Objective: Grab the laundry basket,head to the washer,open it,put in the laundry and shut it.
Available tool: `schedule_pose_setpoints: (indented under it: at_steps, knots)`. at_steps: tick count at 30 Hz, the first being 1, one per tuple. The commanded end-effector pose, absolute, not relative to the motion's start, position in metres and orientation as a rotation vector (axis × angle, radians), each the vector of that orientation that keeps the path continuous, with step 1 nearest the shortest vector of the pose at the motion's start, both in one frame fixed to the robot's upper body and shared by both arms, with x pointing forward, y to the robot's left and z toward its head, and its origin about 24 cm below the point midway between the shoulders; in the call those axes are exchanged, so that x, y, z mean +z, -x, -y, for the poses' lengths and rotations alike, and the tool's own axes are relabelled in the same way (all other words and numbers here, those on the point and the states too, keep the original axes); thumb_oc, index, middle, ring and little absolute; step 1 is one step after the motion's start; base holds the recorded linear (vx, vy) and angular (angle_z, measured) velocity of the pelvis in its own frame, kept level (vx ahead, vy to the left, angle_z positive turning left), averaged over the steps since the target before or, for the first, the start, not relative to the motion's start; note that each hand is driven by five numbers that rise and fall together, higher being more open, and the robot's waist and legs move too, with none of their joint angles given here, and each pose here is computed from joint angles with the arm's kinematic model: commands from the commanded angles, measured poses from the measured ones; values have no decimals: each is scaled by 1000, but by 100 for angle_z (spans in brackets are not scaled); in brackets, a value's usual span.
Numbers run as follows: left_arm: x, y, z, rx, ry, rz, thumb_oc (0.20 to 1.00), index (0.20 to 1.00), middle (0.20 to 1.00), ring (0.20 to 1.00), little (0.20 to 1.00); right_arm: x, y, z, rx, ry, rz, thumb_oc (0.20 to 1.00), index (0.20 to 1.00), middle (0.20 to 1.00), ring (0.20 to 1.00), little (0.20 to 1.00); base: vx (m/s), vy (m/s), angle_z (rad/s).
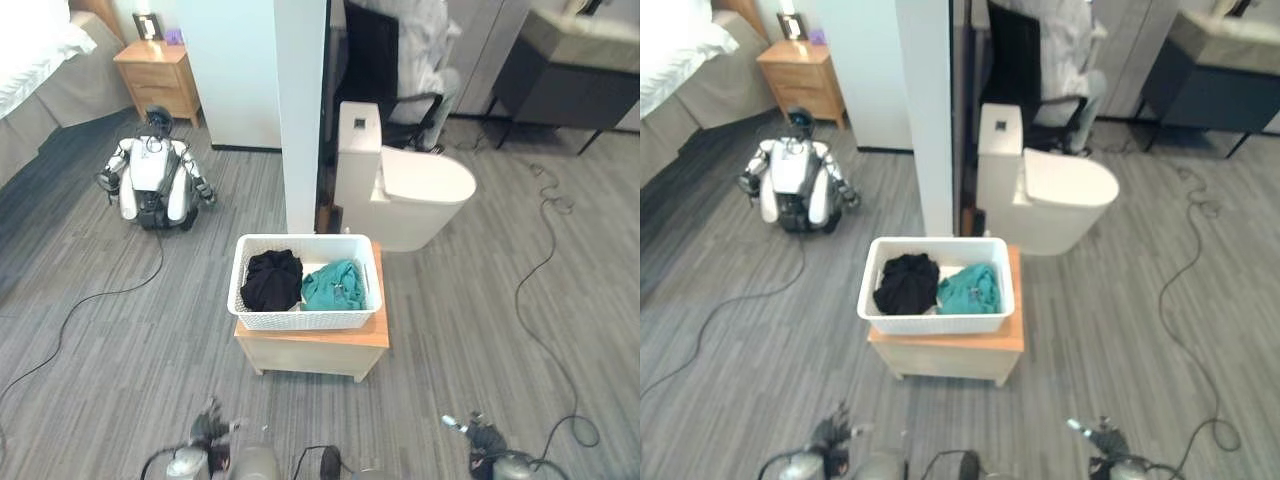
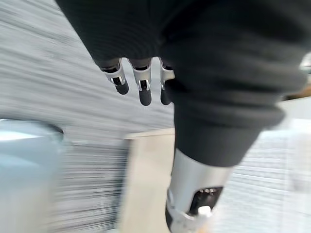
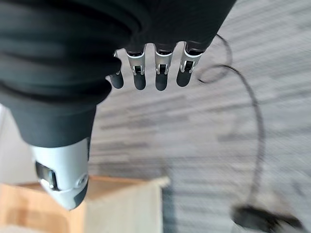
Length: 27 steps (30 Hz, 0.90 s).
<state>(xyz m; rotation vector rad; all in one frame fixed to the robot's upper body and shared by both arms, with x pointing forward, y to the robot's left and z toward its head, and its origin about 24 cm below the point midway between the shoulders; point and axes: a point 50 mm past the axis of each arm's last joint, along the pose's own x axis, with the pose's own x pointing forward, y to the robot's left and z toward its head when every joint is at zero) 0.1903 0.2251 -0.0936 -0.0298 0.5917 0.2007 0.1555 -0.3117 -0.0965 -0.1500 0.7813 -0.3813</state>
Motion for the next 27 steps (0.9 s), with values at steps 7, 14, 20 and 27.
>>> schedule_pose_setpoints:
  at_steps: [7,14,20,27]
  knots:
    - [-55,-212,-261,284,-112,-459,1000,1000,1000,1000,1000,-22,-202,337,-405,273,-447,1000,1000,1000,1000,1000,121,110,-38]
    - [-8,-254,-260,255,-177,-271,1000,1000,1000,1000,1000,31,-261,331,-331,337,-275,1000,1000,1000,1000,1000,-38,60,-12]
    - [58,-325,-246,295,-124,-60,1000,1000,1000,1000,1000,93,-328,304,-253,466,-121,1000,1000,1000,1000,1000,-254,-3,-1]
    - [133,-374,-246,354,-60,100,1000,1000,1000,1000,1000,145,-373,285,-252,584,-64,1000,1000,1000,1000,1000,-140,-25,5]
